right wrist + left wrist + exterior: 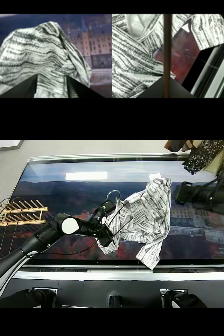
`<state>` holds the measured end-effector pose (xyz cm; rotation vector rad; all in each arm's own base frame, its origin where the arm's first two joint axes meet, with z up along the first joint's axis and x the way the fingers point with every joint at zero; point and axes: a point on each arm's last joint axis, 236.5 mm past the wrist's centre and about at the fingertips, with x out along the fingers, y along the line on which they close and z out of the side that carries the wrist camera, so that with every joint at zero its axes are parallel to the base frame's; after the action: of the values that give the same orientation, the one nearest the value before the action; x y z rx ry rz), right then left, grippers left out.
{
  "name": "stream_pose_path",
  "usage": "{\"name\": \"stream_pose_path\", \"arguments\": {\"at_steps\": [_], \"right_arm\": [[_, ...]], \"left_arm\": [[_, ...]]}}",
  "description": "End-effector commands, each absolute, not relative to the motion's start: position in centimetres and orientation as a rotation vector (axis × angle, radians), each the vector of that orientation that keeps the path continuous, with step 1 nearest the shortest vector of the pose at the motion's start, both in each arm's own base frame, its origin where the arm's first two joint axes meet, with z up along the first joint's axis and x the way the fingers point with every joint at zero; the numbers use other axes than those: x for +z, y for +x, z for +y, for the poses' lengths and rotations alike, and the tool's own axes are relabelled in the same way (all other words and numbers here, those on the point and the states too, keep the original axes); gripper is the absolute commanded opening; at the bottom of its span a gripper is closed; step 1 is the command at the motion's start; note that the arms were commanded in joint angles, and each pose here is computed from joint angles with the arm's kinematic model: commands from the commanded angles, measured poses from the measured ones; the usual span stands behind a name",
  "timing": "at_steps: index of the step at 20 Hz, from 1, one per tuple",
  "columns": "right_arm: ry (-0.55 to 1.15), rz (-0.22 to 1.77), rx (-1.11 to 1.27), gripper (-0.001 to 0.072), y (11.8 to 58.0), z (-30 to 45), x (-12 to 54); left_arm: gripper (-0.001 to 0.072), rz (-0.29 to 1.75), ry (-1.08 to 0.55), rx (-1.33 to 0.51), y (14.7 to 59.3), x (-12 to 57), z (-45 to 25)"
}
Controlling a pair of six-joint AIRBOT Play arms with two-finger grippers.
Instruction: Fold the clothes and pants, and hang the long-sleeved shirts on hangers.
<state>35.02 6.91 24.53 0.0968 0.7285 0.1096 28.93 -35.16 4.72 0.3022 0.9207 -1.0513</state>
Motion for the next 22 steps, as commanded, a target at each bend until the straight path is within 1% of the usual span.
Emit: {"name": "stream_pose_path", "arguments": {"at_steps": [1,2,4,5,6,9,11,13,17,22], "right_arm": [[-0.541,0.645,0.625,0.0526,34.6,10.7,23.1],[-0.701,0.586,0.729,0.0528,34.5,11.8,22.8],[-0.92,0.469,0.871,0.0528,33.9,14.2,22.8],[-1.02,0.408,0.911,0.0528,33.9,15.2,23.0],[-1.053,0.378,0.927,0.0529,33.9,16.1,23.0],[-1.105,0.324,0.951,0.053,34.2,18.1,23.0],[-1.135,0.234,0.91,0.0532,35.2,19.4,24.5],[-1.144,0.186,0.879,0.0538,36.0,20.0,25.3],[-1.177,0.285,0.931,0.0538,36.9,19.9,21.8],[-1.205,0.35,0.966,0.0538,38.5,20.1,18.7]], "left_arm": [[0.0019,0.918,0.305,-1.051,29.0,4.7,-35.1],[0.0018,0.918,0.307,-1.05,29.0,4.7,-35.1],[0.0018,0.919,0.308,-1.05,29.0,4.7,-35.1],[0.0019,0.919,0.308,-1.05,29.0,4.7,-35.1],[0.0018,0.919,0.308,-1.05,29.0,4.6,-35.1],[0.0018,0.92,0.308,-1.05,29.0,4.6,-35.1],[0.0019,0.923,0.309,-1.052,28.9,4.6,-35.1],[0.0019,0.926,0.311,-1.053,28.8,4.6,-35.0],[0.0019,0.926,0.31,-1.053,28.8,4.6,-35.0],[0.0019,0.926,0.311,-1.053,28.8,4.6,-35.0]]}}
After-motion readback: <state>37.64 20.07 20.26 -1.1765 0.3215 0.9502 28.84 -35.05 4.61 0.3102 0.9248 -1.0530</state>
